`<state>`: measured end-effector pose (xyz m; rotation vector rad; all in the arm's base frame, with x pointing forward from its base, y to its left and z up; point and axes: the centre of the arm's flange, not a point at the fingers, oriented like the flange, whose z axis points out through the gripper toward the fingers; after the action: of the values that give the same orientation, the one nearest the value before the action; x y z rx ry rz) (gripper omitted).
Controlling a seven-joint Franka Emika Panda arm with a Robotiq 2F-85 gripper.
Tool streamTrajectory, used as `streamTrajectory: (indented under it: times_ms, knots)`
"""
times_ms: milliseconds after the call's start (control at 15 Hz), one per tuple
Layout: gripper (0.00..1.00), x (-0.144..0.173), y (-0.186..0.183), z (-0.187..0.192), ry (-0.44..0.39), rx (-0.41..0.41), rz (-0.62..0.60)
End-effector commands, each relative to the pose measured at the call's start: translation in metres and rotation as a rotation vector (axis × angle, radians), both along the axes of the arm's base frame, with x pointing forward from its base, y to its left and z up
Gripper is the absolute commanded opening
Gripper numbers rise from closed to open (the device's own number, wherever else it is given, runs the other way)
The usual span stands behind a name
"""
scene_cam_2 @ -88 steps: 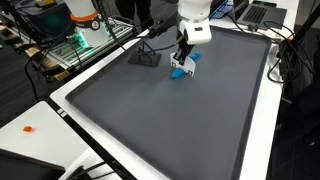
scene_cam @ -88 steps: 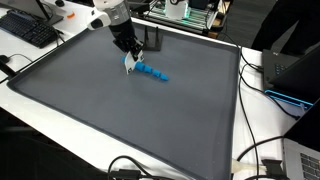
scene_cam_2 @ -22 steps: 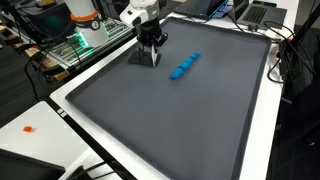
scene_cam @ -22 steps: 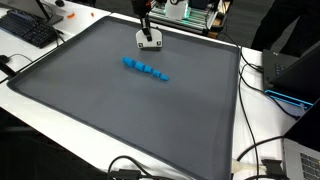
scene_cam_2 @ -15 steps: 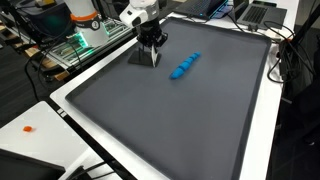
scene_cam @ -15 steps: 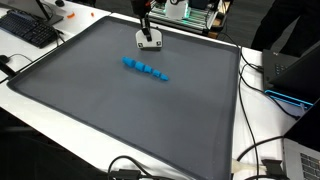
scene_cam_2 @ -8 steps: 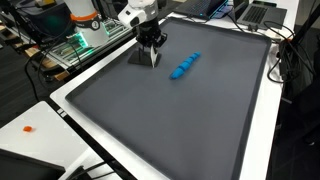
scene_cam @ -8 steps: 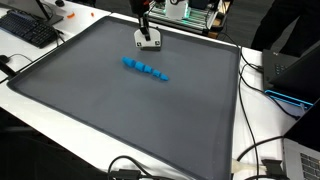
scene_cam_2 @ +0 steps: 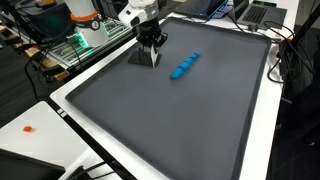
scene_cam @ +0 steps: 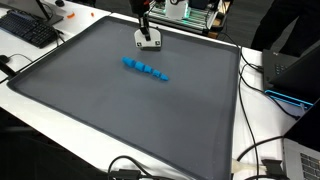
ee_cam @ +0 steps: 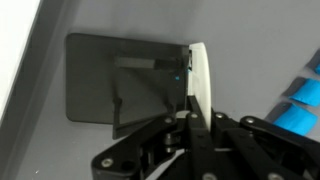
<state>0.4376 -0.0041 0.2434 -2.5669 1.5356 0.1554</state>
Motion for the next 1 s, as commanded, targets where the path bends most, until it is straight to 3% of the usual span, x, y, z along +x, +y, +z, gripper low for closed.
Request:
streamTrajectory:
  times_ms: [0, 467, 933]
  knots:
    - [0.01, -0.002, 0.002, -0.005, -0.009, 0.024, -0.036]
    - [0.01, -0.002, 0.002, -0.015, 0.012, 0.057, -0.072]
    - [0.01, -0.001, 0.007, -0.021, 0.024, 0.058, -0.004]
